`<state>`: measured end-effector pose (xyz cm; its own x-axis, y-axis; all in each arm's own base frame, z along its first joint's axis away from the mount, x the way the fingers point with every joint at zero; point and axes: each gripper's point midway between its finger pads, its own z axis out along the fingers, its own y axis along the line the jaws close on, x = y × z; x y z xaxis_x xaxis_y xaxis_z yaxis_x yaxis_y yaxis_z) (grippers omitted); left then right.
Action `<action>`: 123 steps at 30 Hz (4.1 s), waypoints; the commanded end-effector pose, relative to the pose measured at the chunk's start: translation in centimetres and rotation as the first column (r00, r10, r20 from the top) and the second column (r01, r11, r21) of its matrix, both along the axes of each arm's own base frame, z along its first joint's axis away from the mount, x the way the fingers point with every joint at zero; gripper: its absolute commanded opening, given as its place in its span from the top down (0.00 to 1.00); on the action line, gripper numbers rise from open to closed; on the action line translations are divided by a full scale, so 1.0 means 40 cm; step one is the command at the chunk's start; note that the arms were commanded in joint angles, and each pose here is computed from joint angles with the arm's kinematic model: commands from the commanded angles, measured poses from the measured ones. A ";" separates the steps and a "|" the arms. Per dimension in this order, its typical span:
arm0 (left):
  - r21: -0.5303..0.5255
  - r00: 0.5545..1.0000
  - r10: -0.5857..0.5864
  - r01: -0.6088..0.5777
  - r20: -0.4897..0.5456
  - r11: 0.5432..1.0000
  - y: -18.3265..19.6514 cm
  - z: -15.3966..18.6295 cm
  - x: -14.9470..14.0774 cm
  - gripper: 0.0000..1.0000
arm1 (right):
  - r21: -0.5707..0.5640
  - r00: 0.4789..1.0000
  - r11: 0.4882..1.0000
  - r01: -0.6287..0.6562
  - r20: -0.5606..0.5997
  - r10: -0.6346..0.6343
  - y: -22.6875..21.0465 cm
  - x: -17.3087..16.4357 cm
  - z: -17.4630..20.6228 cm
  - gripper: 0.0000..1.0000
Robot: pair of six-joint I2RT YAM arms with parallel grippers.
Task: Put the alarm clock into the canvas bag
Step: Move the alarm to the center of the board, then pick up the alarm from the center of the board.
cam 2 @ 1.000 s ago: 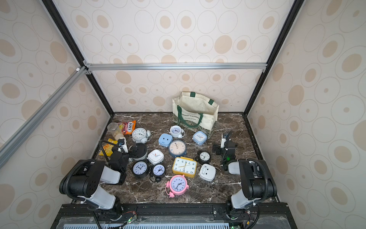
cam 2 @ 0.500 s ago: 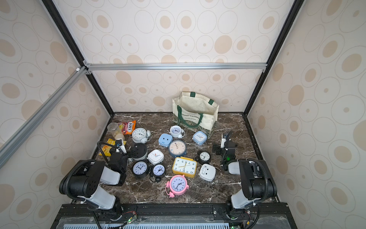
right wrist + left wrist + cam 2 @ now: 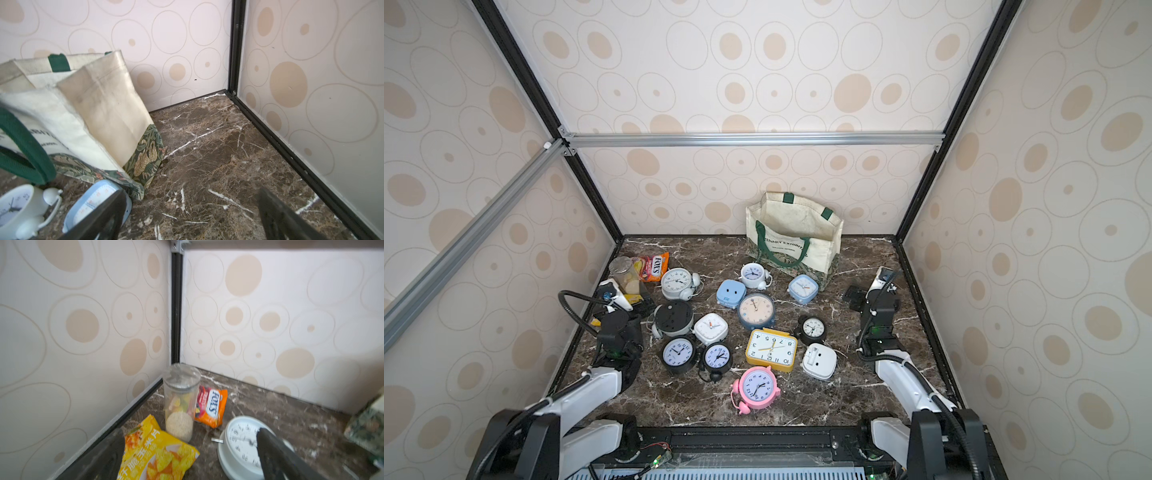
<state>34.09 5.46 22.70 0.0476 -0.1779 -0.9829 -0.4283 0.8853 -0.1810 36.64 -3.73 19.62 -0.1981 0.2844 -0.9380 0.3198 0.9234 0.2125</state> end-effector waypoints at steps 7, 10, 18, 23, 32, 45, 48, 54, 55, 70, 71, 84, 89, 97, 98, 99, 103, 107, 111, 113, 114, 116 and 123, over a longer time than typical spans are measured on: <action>-0.402 0.879 -0.141 -0.063 -0.456 0.913 -0.072 -0.125 -0.144 0.02 | 0.350 0.973 0.933 0.086 -0.231 -0.003 0.040 -0.119 -0.119 0.00; -0.456 0.796 -0.196 -0.110 -0.572 0.883 -0.104 -0.209 -0.232 0.02 | 0.425 0.974 0.905 -0.016 -0.198 0.110 0.094 -0.138 -0.123 0.00; -0.557 0.783 -0.358 0.018 -0.509 0.830 -0.206 -0.289 -0.256 0.02 | 0.428 0.899 0.875 -0.226 -0.255 0.357 0.211 -0.198 -0.115 0.01; -0.454 0.757 -0.376 0.117 -0.535 0.883 -0.227 -0.295 -0.222 0.02 | 0.469 0.869 0.833 -0.293 -0.232 0.437 0.248 -0.226 -0.103 0.02; -0.619 0.745 -0.452 0.067 -0.490 0.782 -0.321 -0.362 -0.212 0.02 | 0.466 0.850 0.805 -0.367 -0.183 0.494 0.275 -0.256 -0.059 0.00; -0.502 0.837 -0.152 -0.161 -0.526 0.850 -0.223 -0.324 -0.297 0.02 | 0.494 0.771 0.726 -0.479 -0.160 0.617 0.363 -0.256 -0.031 0.00; -0.495 0.852 -0.123 -0.172 -0.508 0.851 -0.204 -0.304 -0.304 0.02 | 0.498 0.757 0.714 -0.491 -0.162 0.633 0.381 -0.250 -0.034 0.00; -0.576 0.825 -0.252 -0.106 -0.506 0.810 -0.264 -0.383 -0.299 0.02 | 0.499 0.738 0.702 -0.508 -0.168 0.653 0.408 -0.234 -0.036 0.00; -0.603 0.819 -0.306 -0.060 -0.485 0.795 -0.291 -0.384 -0.289 0.02 | 0.496 0.735 0.701 -0.512 -0.170 0.657 0.413 -0.232 -0.033 0.00; -0.674 0.762 -0.498 0.111 -0.415 0.731 -0.438 -0.388 -0.226 0.02 | 0.369 0.666 0.701 -0.610 -0.240 0.706 0.494 -0.251 -0.026 0.00; -0.676 0.756 -0.511 0.125 -0.409 0.726 -0.454 -0.386 -0.221 0.02 | 0.372 0.663 0.698 -0.613 -0.239 0.710 0.496 -0.251 -0.028 0.00; -0.464 0.605 -0.600 0.389 -0.523 0.796 -0.625 -0.319 -0.183 0.02 | 0.411 0.659 0.682 -0.605 -0.223 0.718 0.508 -0.252 -0.061 0.00; -0.271 0.631 -0.455 0.371 -0.628 0.888 -0.507 -0.278 -0.213 0.02 | 0.420 0.644 0.663 -0.620 -0.211 0.736 0.517 -0.258 -0.065 0.00; -0.198 0.533 -0.445 0.457 -0.720 0.867 -0.438 -0.297 -0.183 0.02 | 0.443 0.592 0.595 -0.670 -0.164 0.789 0.562 -0.248 -0.055 0.00; -0.204 0.502 -0.449 0.468 -0.739 0.860 -0.429 -0.314 -0.173 0.02 | 0.438 0.580 0.587 -0.681 -0.166 0.797 0.572 -0.247 -0.050 0.00; -0.201 0.481 -0.439 0.468 -0.759 0.861 -0.419 -0.330 -0.166 0.02 | 0.431 0.565 0.576 -0.694 -0.171 0.808 0.584 -0.248 -0.045 0.00; -0.234 0.423 -0.500 0.539 -0.756 0.809 -0.448 -0.338 -0.136 0.02 | 0.414 0.519 0.546 -0.729 -0.187 0.834 0.624 -0.253 -0.029 0.00; -0.253 0.352 -0.528 0.592 -0.773 0.765 -0.471 -0.357 -0.127 0.02 | 0.443 0.491 0.510 -0.737 -0.167 0.855 0.652 -0.249 -0.025 0.00; -0.259 0.319 -0.520 0.596 -0.793 0.760 -0.477 -0.379 -0.118 0.02 | 0.462 0.455 0.475 -0.749 -0.164 0.876 0.694 -0.241 -0.029 0.00; -0.246 0.319 -0.502 0.590 -0.804 0.769 -0.468 -0.387 -0.116 0.02 | 0.461 0.435 0.462 -0.758 -0.171 0.884 0.717 -0.240 -0.031 0.00; -0.243 0.320 -0.496 0.585 -0.808 0.773 -0.463 -0.390 -0.114 0.02 | 0.462 0.424 0.453 -0.763 -0.172 0.889 0.727 -0.240 -0.030 0.00; -0.238 0.317 -0.484 0.578 -0.815 0.780 -0.454 -0.397 -0.116 0.02 | 0.465 0.410 0.441 -0.767 -0.173 0.895 0.740 -0.239 -0.031 0.00; -0.312 0.226 -0.544 0.620 -0.808 0.720 -0.484 -0.438 -0.148 0.02 | 0.480 0.395 0.430 -0.764 -0.179 0.901 0.757 -0.236 -0.044 0.00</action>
<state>28.52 -13.41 5.78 -0.8396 0.2270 -0.4935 0.2634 0.9647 -0.0043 26.91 25.85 17.00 -0.7837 -0.0089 -0.6210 -0.4531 0.6921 0.5619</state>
